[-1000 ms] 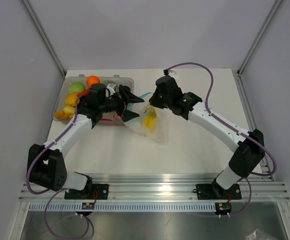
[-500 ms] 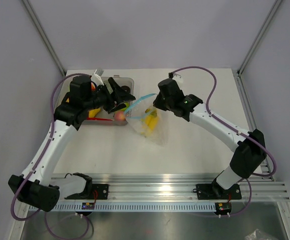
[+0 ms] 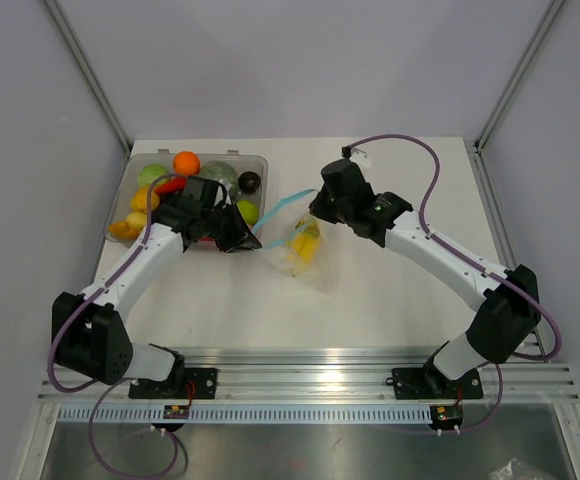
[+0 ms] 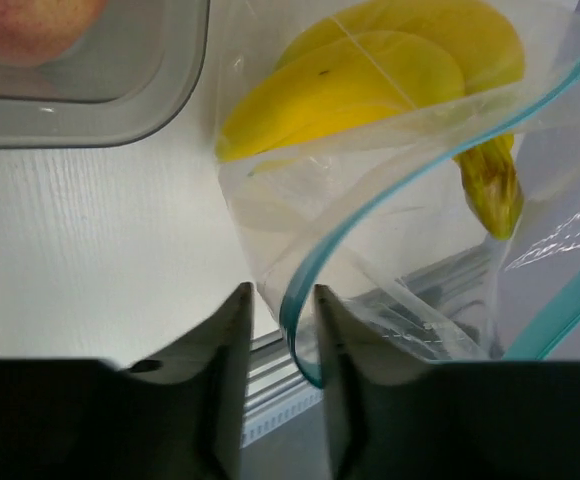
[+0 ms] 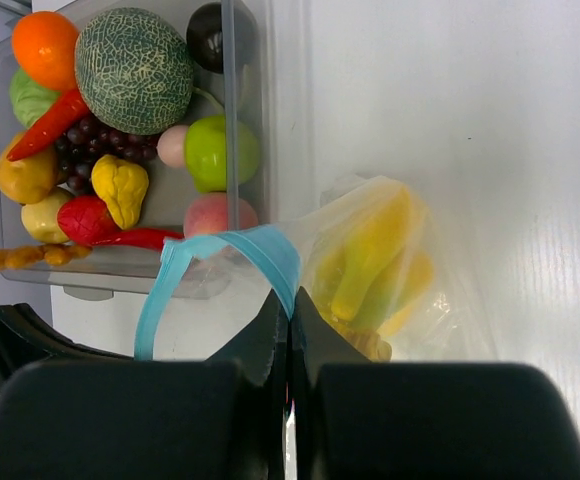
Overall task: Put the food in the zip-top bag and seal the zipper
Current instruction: Adjust the zipper food storage bag at the center of the board.
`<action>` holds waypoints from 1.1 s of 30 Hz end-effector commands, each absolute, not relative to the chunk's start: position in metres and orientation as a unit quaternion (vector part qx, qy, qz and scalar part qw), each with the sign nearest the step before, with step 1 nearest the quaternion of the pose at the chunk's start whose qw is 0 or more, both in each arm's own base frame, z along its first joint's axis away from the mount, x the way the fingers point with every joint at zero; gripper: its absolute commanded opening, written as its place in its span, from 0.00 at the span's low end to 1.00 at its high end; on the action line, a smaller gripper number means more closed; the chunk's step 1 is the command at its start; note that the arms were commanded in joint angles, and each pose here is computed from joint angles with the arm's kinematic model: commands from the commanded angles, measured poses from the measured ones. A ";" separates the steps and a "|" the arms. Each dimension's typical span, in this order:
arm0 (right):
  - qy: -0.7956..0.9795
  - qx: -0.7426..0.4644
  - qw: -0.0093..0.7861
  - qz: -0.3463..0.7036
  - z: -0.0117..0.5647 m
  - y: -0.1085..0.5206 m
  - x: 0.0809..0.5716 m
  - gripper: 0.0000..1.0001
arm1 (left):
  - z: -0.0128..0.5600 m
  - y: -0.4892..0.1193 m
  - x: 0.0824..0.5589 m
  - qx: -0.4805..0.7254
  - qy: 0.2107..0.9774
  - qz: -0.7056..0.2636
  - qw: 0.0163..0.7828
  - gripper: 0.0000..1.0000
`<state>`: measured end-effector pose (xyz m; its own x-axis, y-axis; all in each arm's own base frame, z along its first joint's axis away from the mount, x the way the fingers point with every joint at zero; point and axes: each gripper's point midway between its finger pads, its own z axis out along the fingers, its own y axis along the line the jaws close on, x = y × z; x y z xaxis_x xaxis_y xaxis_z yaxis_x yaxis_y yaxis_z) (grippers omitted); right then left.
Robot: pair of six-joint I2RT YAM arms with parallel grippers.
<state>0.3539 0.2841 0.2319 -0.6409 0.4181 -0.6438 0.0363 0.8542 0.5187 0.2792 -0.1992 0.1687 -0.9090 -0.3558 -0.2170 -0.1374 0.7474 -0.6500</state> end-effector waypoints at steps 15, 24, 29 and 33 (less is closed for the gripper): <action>0.844 0.104 0.482 0.211 0.319 0.250 0.344 0.00 | 0.259 -0.259 0.300 0.054 0.896 -0.365 0.248 0.00; 0.862 0.128 0.473 0.129 0.278 0.221 0.346 0.00 | 0.212 -0.260 0.318 0.086 0.916 -0.324 0.221 0.00; 0.863 0.124 0.472 0.129 0.278 0.223 0.346 0.00 | 0.220 -0.263 0.321 0.105 0.911 -0.329 0.227 0.00; 0.868 0.114 0.464 0.136 0.276 0.233 0.354 0.00 | 0.223 -0.263 0.323 0.113 0.910 -0.326 0.230 0.06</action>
